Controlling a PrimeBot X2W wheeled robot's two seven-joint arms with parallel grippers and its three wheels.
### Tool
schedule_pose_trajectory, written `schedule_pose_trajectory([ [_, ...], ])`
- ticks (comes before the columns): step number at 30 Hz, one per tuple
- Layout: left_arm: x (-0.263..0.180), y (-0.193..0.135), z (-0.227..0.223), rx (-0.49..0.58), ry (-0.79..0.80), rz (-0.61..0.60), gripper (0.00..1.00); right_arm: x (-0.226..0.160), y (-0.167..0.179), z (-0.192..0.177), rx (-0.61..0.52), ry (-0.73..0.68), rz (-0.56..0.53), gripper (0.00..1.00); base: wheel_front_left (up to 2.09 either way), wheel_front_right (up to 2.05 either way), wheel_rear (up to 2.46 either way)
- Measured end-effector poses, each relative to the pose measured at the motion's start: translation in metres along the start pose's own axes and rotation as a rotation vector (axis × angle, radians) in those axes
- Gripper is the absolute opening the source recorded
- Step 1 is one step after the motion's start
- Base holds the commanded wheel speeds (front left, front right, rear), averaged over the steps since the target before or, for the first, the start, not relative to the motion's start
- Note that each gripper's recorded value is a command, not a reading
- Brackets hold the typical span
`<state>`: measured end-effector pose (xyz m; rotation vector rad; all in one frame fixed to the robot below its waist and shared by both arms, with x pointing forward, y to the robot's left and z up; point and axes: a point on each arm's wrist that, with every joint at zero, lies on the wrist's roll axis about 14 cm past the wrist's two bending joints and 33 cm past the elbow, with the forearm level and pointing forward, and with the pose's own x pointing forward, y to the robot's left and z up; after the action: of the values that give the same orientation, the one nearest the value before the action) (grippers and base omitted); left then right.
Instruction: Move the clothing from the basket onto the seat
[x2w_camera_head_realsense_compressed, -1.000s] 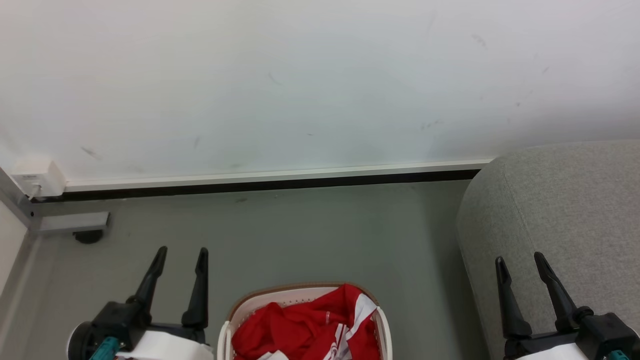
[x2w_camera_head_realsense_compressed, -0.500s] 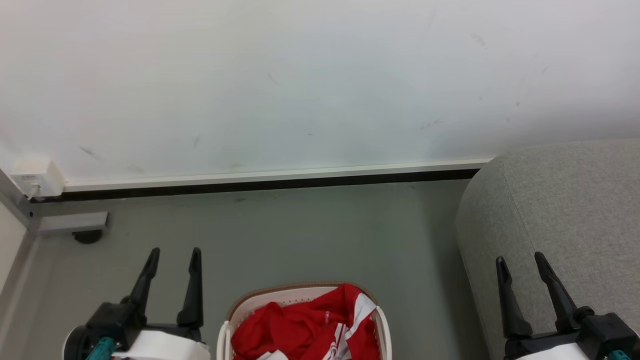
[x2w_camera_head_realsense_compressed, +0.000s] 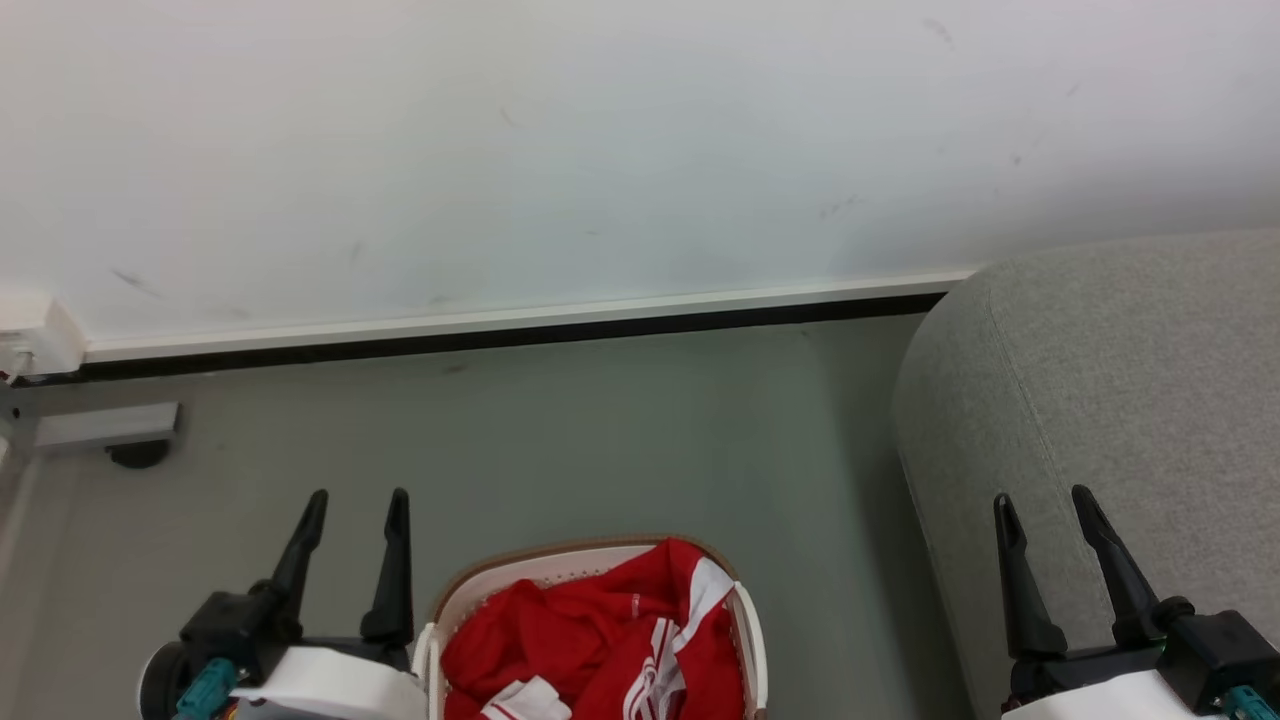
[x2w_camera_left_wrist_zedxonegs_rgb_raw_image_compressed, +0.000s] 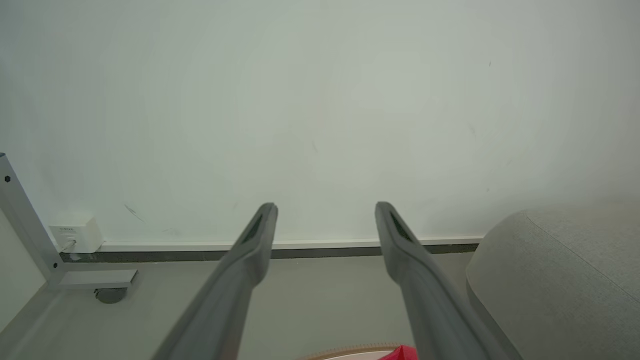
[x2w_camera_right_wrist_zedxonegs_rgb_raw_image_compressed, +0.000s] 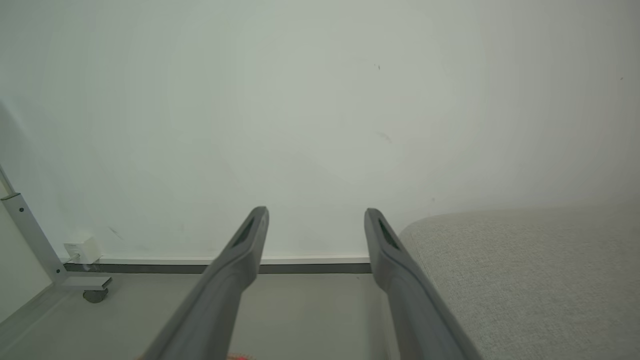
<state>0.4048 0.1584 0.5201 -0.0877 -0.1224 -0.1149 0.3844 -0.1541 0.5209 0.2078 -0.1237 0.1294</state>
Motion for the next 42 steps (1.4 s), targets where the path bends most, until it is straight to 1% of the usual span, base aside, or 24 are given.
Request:
schedule_pose_trajectory([
  [7,0.019,-0.017,-0.031,-0.025,0.078,-0.054,1.0,0.004,-0.017,-0.003,-0.004,0.008,-0.046,1.0,0.0,0.0,0.0],
  [15,0.04,-0.04,-0.096,-0.025,0.252,-0.147,1.0,0.01,-0.044,-0.007,-0.019,0.016,-0.116,1.0,0.0,0.0,0.0],
  [24,0.039,-0.057,-0.179,0.002,0.493,-0.248,1.0,0.006,-0.07,-0.013,-0.032,0.037,-0.192,1.0,0.0,0.0,0.0],
  [33,0.018,-0.059,-0.264,0.075,0.765,-0.346,1.0,0.013,-0.09,-0.022,-0.052,0.06,-0.237,1.0,0.0,0.0,0.0],
  [35,0.011,-0.056,-0.281,0.1,0.827,-0.367,1.0,0.015,-0.094,-0.024,-0.057,0.063,-0.246,1.0,0.0,0.0,0.0],
  [38,0.013,-0.051,-0.304,0.139,0.891,-0.396,1.0,0.021,-0.101,-0.026,-0.067,0.066,-0.259,1.0,0.0,0.0,0.0],
  [42,0.003,-0.042,-0.337,0.214,1.01,-0.447,1.0,0.025,-0.113,-0.034,-0.074,0.079,-0.283,1.0,0.0,0.0,0.0],
])
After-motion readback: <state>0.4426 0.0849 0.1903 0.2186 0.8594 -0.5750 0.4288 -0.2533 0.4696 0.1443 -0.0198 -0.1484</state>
